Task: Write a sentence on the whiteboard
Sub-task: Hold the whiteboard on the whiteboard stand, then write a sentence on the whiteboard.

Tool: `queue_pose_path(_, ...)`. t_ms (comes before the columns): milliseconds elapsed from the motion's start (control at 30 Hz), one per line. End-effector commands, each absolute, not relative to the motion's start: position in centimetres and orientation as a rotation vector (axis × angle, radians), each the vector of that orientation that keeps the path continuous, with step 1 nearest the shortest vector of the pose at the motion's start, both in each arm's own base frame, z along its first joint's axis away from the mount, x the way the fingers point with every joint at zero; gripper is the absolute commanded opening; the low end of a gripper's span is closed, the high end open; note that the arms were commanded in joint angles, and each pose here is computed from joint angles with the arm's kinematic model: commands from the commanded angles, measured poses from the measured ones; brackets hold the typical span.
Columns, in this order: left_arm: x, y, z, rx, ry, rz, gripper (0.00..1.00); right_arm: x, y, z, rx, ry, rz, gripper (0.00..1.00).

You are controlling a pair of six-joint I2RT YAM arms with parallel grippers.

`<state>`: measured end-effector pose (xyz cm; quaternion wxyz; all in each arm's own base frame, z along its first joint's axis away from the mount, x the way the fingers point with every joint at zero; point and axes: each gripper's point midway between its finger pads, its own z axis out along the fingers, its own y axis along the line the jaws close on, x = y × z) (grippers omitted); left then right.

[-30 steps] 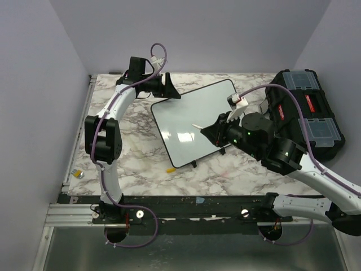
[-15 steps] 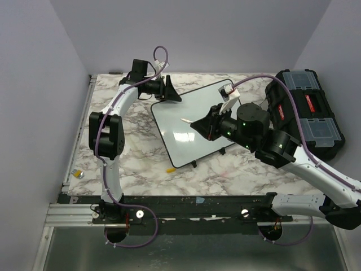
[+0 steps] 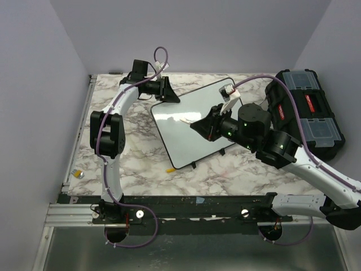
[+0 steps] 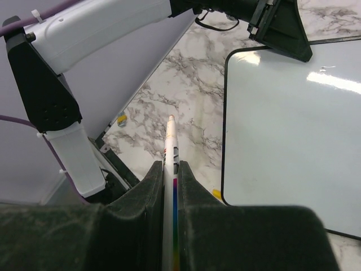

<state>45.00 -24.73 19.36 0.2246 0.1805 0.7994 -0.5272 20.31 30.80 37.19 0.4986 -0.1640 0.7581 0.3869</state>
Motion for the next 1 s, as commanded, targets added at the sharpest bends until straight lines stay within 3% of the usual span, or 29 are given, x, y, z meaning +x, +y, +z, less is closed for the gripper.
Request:
queue_pose_path(0, 44.0, -25.5, 22.0, 0.608, 2.089, -1.496, 0.26, 20.1, 30.2, 37.6, -0.386, 1.814, 0.955, 0.01)
queue_pose_path(100, 43.7, -25.6, 22.5, 0.627, 2.074, -1.49, 0.22, 20.1, 29.8, 37.2, -0.375, 1.816, 0.942, 0.01)
queue_pose_path(333, 42.4, -26.0, 24.0, 0.66, 2.037, -1.431, 0.0, 21.0, 28.9, 34.6, -0.341, 1.867, 0.846, 0.01)
queue_pose_path(967, 41.0, -25.7, 26.2, 0.648, 1.977, -1.203, 0.0, 25.6, 32.9, 29.4, -0.341, 2.036, 0.63, 0.01)
